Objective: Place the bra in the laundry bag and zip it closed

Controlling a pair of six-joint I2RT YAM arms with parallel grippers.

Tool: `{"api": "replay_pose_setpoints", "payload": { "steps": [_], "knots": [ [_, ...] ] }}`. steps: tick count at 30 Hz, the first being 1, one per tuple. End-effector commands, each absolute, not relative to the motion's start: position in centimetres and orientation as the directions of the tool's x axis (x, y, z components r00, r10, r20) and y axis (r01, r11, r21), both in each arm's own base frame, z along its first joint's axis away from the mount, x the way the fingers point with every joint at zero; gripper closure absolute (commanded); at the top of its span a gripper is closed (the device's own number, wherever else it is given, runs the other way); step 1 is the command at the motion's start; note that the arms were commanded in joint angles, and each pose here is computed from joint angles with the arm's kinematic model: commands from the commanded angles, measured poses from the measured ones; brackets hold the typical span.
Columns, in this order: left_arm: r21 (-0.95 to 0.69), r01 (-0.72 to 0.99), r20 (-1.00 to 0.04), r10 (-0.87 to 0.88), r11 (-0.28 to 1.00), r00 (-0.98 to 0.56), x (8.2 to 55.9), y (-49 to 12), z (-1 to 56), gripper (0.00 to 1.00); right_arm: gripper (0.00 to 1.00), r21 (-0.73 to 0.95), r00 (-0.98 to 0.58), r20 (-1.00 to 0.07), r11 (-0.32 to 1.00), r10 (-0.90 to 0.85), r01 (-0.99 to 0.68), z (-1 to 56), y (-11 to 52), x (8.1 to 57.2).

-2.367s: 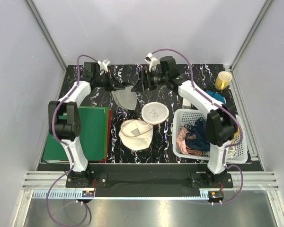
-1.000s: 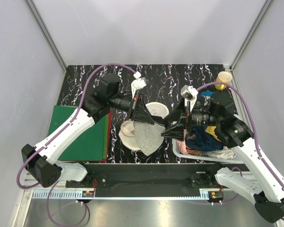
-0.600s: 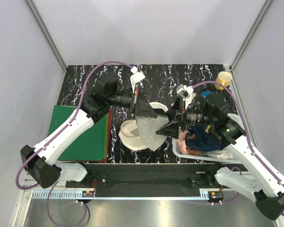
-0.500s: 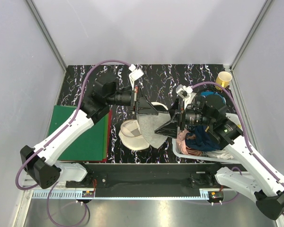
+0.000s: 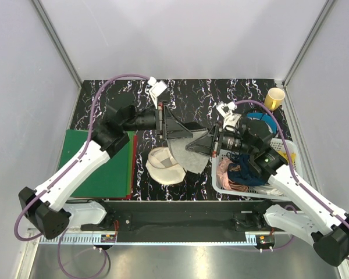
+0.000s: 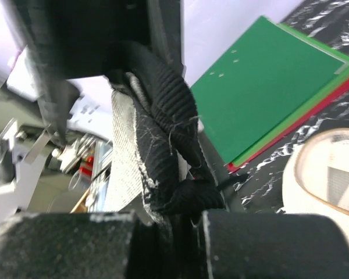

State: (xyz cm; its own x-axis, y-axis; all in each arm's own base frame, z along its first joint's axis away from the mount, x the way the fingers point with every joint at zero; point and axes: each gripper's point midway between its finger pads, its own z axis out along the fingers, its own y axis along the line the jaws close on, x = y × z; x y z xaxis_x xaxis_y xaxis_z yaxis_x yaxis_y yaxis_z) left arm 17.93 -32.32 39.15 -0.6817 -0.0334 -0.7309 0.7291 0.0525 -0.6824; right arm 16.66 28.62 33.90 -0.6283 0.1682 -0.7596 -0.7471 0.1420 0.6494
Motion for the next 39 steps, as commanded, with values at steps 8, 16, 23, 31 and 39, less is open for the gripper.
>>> {"api": "replay_pose_setpoints", "payload": {
  "steps": [8, 16, 23, 31, 39],
  "knots": [
    [-0.663, 0.218, -0.663, -0.426, 0.717, -0.616, 25.3, -16.5, 31.0, 0.20, 1.00, 0.647, -0.563, -0.759, 0.485, 0.328, -0.589, 31.4, 27.3, 24.3],
    [-0.711, -0.182, -0.307, -0.533, 0.679, -0.788, 24.6, -17.1, 17.5, 0.31, 1.00, 0.670, -0.538, -0.732, 0.589, 0.419, -0.453, 29.6, 28.8, 31.4],
    [-0.668, -0.364, -0.239, -0.650, 0.649, -0.721, 27.0, -16.4, 13.0, 0.47, 1.00, 0.706, -0.568, -0.700, 0.538, 0.433, -0.460, 28.7, 32.0, 34.3],
    [-0.577, -0.504, -0.186, -0.704, 0.643, -0.685, 27.8, -15.5, 7.8, 0.50, 1.00, 0.772, -0.617, -0.619, 0.520, 0.485, -0.366, 25.7, 33.0, 35.7],
    [-0.555, -0.513, -0.164, -0.691, 0.655, -0.704, 28.9, -16.2, 5.5, 0.61, 1.00, 0.834, -0.671, -0.530, 0.462, 0.519, -0.302, 23.1, 35.1, 36.4]
  ]
}}
